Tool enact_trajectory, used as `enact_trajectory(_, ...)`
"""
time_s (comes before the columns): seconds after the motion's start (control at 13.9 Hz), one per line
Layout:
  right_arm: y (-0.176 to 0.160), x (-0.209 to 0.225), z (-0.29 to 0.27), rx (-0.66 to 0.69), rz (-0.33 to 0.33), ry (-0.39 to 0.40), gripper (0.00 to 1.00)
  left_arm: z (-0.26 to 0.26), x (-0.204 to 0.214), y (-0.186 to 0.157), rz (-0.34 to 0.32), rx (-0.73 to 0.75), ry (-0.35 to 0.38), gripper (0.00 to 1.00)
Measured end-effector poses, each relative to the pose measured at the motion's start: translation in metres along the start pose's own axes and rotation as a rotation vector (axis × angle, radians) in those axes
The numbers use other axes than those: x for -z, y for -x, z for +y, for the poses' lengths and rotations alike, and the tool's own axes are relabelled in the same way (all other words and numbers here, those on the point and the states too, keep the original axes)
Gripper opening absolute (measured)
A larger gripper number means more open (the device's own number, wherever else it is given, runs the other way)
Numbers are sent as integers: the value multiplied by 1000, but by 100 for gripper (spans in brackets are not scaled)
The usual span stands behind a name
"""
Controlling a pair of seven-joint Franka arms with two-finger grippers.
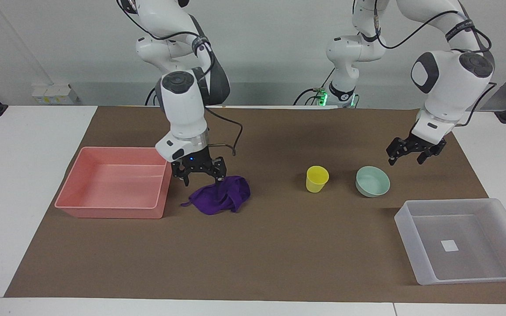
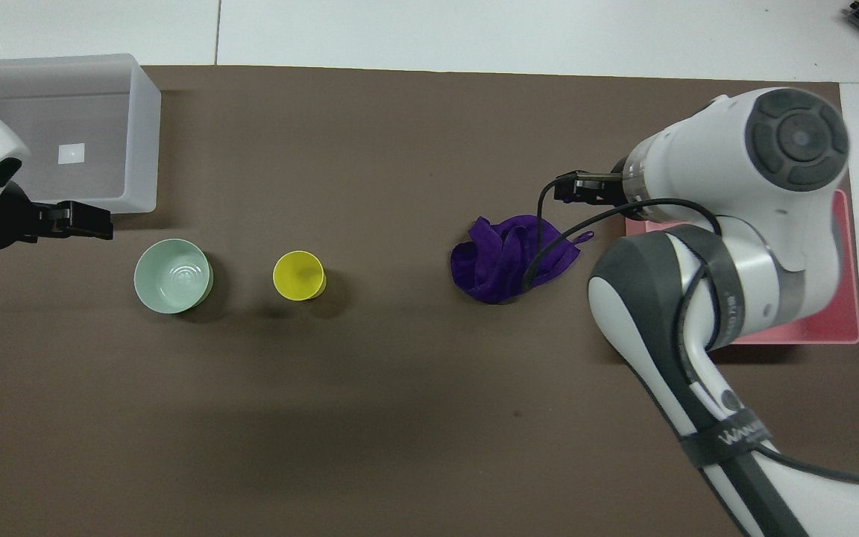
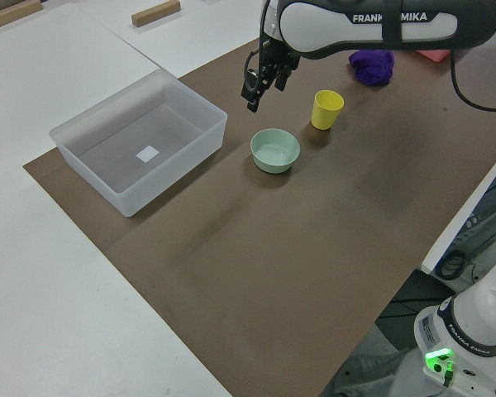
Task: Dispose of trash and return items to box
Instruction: 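Grasp the purple cloth with the right gripper while the left gripper grasps the bowl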
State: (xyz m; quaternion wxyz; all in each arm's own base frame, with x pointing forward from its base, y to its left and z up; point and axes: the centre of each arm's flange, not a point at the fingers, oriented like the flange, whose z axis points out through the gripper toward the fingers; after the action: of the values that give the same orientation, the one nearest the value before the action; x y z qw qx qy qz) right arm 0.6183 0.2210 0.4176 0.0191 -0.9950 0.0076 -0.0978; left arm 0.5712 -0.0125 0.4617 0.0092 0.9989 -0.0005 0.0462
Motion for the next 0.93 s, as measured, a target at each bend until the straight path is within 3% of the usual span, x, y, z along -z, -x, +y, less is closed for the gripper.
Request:
enact_trajectory(0.43, 35, -54, -48, 120, -50, 7, 100, -3, -73, 8, 22, -8, 0, 100)
enact_trajectory(0.72, 42, -86, -44, 174, -81, 21, 100, -3, -106, 16, 9, -1, 8, 100)
enact_trajectory(0.93, 50, -102, -39, 181, -69, 16, 100, -3, -127, 14, 4, 11, 18, 100)
